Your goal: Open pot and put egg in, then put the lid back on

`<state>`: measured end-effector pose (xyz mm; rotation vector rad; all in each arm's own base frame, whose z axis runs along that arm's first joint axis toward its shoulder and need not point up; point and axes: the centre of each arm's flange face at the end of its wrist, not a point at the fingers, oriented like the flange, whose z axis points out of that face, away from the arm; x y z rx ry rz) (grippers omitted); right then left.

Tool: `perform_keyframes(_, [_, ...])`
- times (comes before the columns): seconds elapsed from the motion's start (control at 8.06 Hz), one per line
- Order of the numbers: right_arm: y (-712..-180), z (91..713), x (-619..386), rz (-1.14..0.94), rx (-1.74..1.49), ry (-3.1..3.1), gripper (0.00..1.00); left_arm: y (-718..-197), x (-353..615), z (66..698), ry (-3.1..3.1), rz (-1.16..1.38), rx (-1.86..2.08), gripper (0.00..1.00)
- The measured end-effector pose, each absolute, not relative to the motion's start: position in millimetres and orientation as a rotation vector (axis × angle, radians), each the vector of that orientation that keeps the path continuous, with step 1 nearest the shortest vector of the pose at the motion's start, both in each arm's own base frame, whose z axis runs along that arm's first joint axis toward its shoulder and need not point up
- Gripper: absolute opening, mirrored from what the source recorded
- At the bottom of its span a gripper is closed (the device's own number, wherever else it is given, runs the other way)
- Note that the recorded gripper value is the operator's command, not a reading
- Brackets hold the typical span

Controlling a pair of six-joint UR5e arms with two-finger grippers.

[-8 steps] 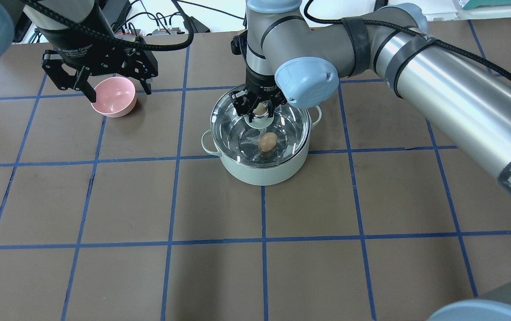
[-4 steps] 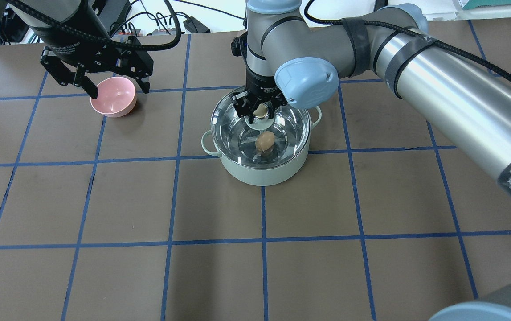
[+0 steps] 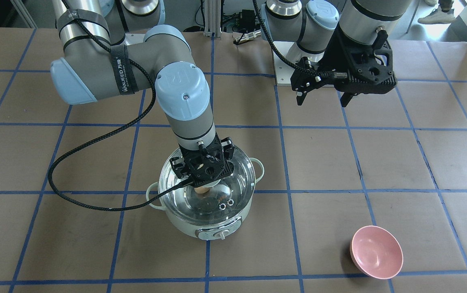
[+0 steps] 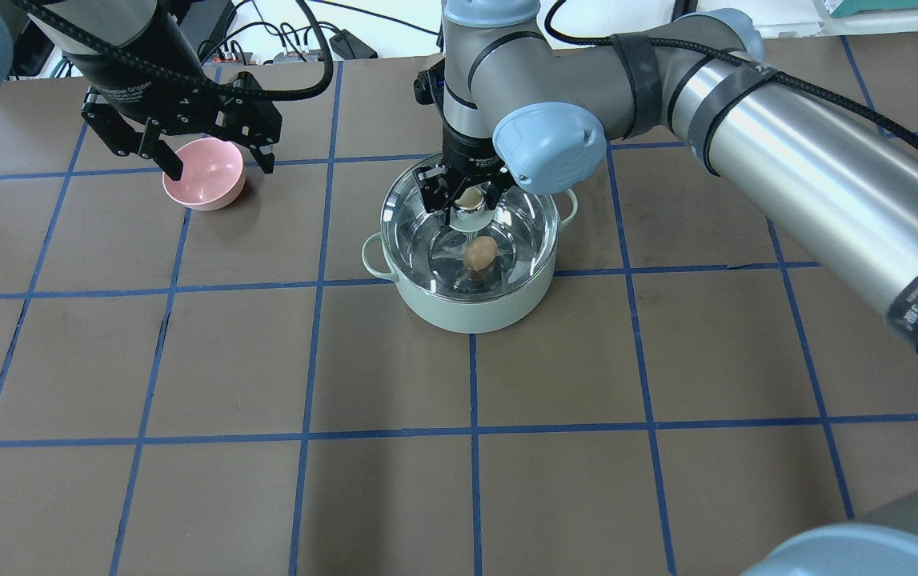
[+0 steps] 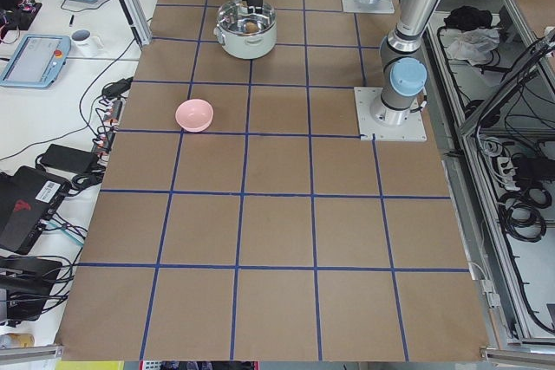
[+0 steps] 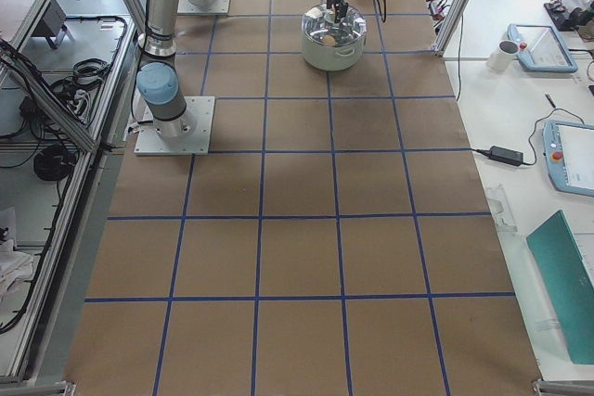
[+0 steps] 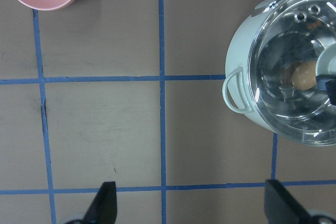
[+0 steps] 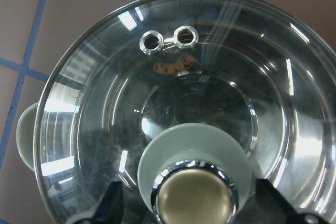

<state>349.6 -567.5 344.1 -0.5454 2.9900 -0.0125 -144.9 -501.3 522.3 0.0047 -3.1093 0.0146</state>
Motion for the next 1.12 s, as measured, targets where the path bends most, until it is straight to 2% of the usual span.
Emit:
perform_keyframes(0.62, [-565.6,357.4,346.0,0.020,-0.548,3.004,1.00,-500.3,-146.1,523.5,-3.128,0.023,-0.030,1.00])
perform_keyframes(1.12, [-569.6,403.0,293.3,0.020,-0.439,3.062,1.00,-500.0,-146.3,523.9,-3.128,0.024,-0.032,1.00])
